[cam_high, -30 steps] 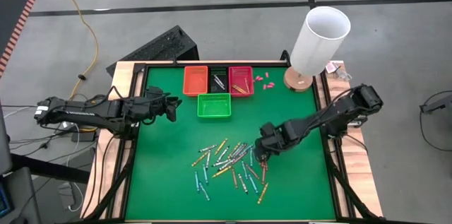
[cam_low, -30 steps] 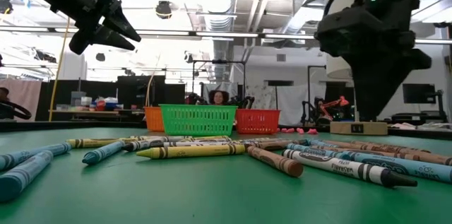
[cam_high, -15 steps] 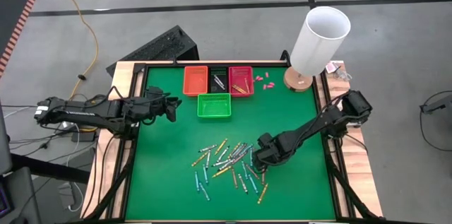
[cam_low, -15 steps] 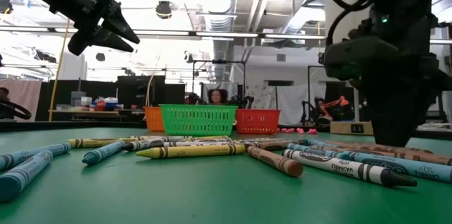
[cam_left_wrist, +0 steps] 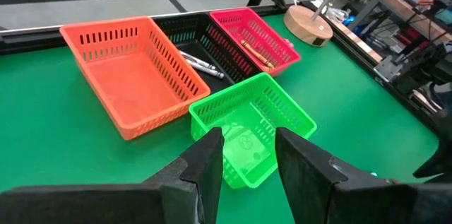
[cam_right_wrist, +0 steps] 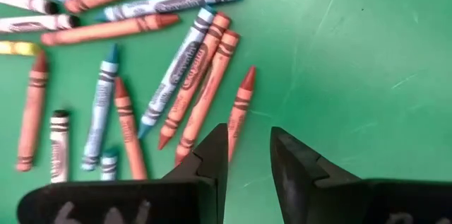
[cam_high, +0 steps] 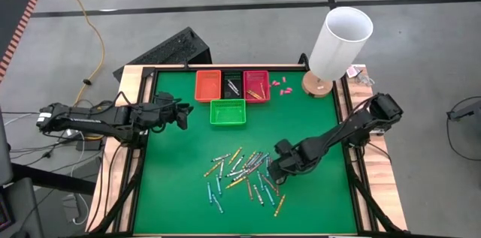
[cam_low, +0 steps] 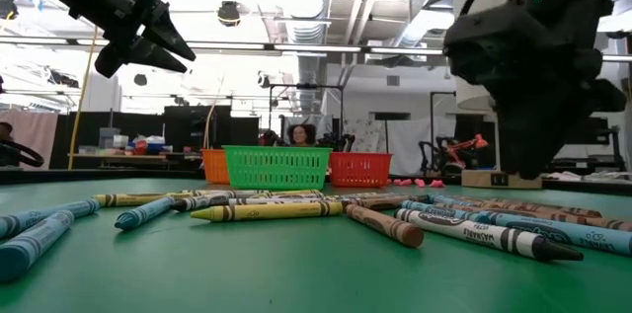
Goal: Sort crayons
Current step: Put a red crayon in the orange basket
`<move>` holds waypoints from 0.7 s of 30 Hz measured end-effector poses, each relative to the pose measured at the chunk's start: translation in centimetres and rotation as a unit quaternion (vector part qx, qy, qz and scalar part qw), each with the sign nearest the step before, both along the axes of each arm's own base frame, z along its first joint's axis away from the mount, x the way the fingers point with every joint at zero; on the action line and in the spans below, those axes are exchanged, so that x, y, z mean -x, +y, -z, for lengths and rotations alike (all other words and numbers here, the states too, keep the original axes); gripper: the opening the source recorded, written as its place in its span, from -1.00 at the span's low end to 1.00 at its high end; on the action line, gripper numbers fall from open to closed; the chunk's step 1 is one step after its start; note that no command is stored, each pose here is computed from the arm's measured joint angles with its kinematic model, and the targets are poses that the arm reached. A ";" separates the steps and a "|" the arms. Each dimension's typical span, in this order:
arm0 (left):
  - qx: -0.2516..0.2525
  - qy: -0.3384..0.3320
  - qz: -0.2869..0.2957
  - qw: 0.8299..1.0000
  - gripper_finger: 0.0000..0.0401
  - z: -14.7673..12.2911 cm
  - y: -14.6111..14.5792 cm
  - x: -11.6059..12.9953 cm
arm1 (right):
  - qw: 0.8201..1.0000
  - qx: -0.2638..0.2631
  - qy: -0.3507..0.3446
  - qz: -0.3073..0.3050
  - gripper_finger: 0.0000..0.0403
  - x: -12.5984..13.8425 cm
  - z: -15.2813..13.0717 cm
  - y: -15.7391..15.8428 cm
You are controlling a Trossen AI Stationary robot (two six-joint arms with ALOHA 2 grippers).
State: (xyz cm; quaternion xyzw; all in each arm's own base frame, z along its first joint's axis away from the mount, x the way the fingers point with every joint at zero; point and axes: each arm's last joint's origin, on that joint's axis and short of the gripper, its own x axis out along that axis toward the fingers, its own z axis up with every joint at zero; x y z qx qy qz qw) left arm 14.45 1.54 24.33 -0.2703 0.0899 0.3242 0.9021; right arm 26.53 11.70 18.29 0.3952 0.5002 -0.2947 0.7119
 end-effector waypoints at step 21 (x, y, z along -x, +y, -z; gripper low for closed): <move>0.003 0.006 0.007 1.000 -0.41 0.1 0.0 0.0 | 1.000 -0.008 0.015 -0.011 -0.49 -0.6 1.5 0.5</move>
